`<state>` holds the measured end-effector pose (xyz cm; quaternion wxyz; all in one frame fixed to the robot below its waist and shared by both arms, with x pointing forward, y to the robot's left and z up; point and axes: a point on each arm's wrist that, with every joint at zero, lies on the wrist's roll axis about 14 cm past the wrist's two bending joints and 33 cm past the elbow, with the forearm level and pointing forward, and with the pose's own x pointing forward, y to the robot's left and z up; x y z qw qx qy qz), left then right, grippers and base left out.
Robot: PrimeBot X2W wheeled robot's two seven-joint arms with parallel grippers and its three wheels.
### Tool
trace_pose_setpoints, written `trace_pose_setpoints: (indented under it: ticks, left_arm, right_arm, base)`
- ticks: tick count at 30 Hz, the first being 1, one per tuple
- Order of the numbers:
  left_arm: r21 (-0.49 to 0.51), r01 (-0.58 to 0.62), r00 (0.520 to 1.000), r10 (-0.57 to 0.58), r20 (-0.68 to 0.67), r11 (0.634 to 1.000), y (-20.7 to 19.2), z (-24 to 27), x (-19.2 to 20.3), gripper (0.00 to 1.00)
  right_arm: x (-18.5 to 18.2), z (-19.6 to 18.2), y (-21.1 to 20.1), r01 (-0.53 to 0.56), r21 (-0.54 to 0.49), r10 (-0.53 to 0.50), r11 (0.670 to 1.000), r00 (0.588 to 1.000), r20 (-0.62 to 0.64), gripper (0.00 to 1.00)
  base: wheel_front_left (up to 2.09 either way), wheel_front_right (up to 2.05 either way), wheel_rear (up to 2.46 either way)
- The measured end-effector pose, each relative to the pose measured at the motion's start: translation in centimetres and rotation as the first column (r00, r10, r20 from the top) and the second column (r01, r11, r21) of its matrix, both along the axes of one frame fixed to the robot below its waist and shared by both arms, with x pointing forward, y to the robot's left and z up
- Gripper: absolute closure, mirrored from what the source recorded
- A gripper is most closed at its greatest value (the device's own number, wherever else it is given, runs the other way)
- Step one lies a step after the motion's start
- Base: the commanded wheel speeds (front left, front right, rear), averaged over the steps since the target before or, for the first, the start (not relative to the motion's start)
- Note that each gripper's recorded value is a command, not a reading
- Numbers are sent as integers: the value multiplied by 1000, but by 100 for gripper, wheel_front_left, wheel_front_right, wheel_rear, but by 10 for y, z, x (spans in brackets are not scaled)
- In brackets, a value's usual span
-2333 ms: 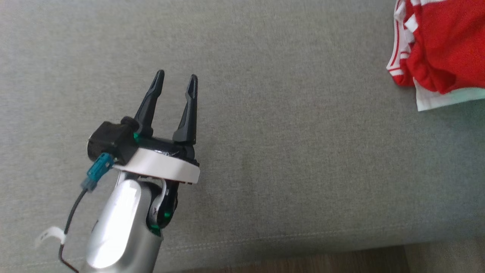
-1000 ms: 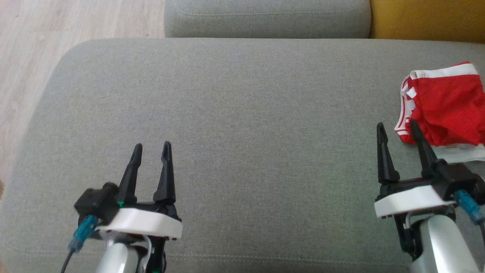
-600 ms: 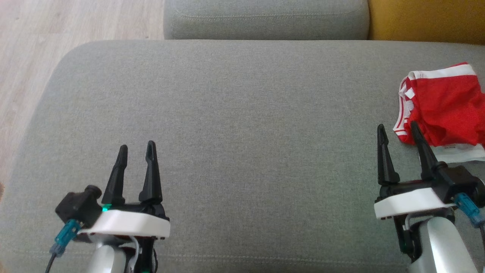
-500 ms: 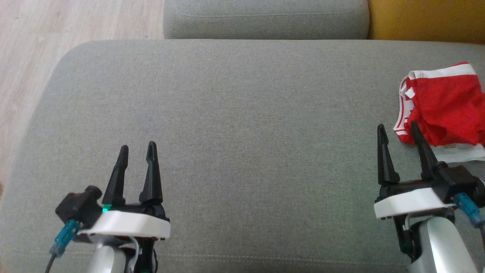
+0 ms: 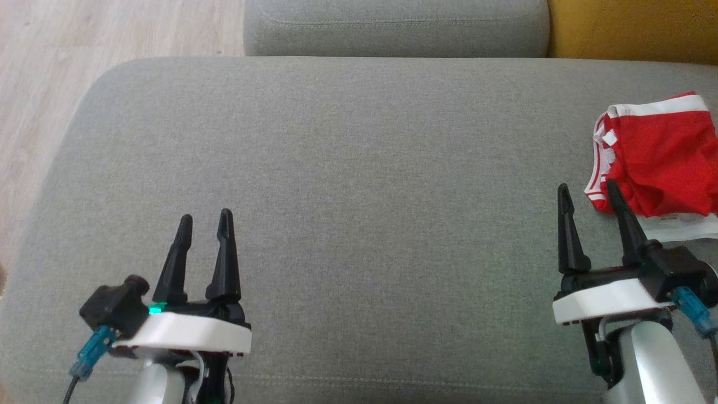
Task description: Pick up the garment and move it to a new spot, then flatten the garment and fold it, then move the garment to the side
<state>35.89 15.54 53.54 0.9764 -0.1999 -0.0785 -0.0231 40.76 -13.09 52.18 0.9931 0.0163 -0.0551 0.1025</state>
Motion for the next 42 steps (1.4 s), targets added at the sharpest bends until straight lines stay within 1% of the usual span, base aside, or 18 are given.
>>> trace_pose_setpoints:
  ticks: [15,16,21,23,33,42]
  left_arm:
    - [-10,6,1000,-6,11,1000,0,3,-1,0]
    - [-14,6,1000,-6,9,1000,0,3,-1,100]
    - [-16,4,993,-6,-116,1000,-1,-38,-14,100]
    - [-37,1,989,-7,-149,999,-1,-47,-18,100]
    - [-122,-4,986,-16,-167,993,0,-49,-16,100]
    - [-203,-23,981,-17,-196,979,3,-55,-16,100]
  right_arm:
    - [-2,1,1,-3,9,3,1000,1000,1,0]
    - [-2,0,1,-4,8,4,1000,1000,-2,100]
    - [-17,-41,-3,6,0,-6,1000,991,-130,100]
    - [-22,-49,-5,16,20,-13,1000,987,-162,100]
    - [-21,-48,-12,57,122,-34,991,982,-186,100]
    - [-22,-49,-20,100,223,-52,970,975,-214,100]
  base:
    - [0,0,0]
    - [0,0,0]
    - [0,0,0]
    - [0,0,0]
    - [0,0,0]
    - [0,0,0]
